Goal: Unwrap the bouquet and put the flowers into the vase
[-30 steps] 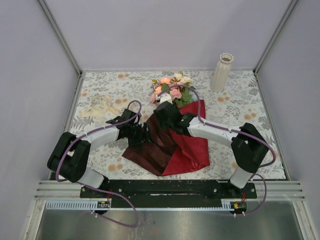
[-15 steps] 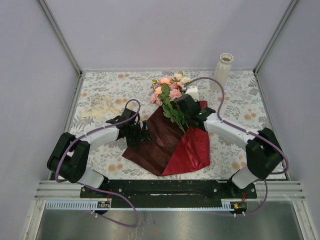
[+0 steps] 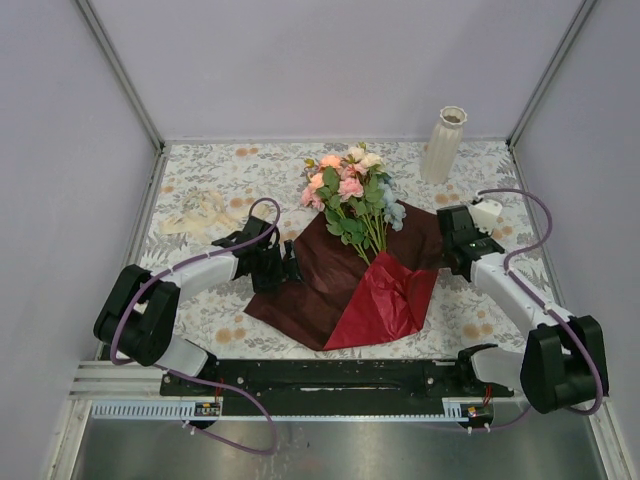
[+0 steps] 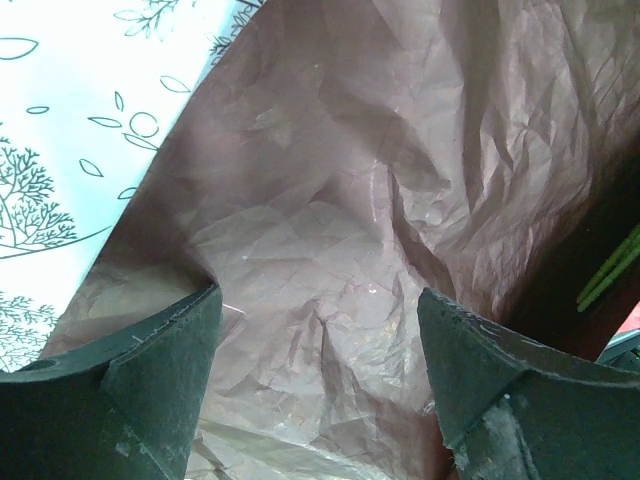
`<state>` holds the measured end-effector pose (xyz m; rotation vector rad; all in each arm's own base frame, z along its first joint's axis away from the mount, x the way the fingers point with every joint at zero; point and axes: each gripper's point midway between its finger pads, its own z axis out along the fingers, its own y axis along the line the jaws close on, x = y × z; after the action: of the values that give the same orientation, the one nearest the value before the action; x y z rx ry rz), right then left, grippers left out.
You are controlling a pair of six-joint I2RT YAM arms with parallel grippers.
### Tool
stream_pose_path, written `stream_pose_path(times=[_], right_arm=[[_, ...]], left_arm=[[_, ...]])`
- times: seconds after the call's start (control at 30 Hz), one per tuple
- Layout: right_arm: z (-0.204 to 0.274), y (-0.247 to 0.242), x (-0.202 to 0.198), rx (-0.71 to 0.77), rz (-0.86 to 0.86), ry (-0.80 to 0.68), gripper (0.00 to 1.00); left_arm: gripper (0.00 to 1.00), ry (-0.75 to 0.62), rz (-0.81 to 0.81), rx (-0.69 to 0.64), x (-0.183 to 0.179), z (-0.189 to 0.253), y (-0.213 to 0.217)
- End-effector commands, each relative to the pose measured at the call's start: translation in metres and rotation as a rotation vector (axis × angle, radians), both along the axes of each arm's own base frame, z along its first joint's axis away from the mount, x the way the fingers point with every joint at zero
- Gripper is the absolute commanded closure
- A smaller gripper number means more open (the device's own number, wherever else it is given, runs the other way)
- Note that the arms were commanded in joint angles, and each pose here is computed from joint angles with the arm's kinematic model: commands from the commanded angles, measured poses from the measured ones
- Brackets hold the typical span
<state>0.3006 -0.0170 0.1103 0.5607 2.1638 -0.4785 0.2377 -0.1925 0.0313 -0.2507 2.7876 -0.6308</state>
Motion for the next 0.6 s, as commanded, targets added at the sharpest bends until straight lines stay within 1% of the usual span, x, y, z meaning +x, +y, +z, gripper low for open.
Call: stream_pose_path(times=[0.0,0.03,0.13,0.2,0.3,0.4,0.53,0.57], right_arm=[[0.01,-0.027,-0.004,0.084,-0.169,-0.075,0.98],[0.011,-0.034,-0.005,0.069,-0.195,-0.073,0.93],[0.018,-0.058,-0.011,0.022,-0.294,-0.053,0.89],[0.028,-0.072,-0.016,-0.019,-0.354,-0.048,0.82],[0.051,-0.082,-0.022,-0.069,-0.384,-0.056,0.71],[0.077,-0.081,-0.024,-0.061,-0.359,-0.085,0.63],[0.106,-0.057,-0.01,0.047,-0.186,-0.116,0.52],[0.116,-0.05,-0.005,0.075,-0.14,-0.128,0.51]], left_arm=[[0.17,-0.006,0.032,0.081,0.003,-0.009,0.015],[0.17,-0.004,0.033,0.089,0.003,-0.01,0.017],[0.16,-0.016,0.037,0.099,0.005,-0.006,0.019],[0.16,-0.027,0.04,0.094,0.006,-0.002,0.018],[0.16,-0.064,0.04,0.078,0.008,0.01,0.018],[0.16,-0.104,0.026,0.053,0.01,0.024,0.015],[0.16,-0.143,-0.005,-0.014,0.013,0.044,0.004],[0.16,-0.148,-0.015,-0.033,0.013,0.047,0.001]])
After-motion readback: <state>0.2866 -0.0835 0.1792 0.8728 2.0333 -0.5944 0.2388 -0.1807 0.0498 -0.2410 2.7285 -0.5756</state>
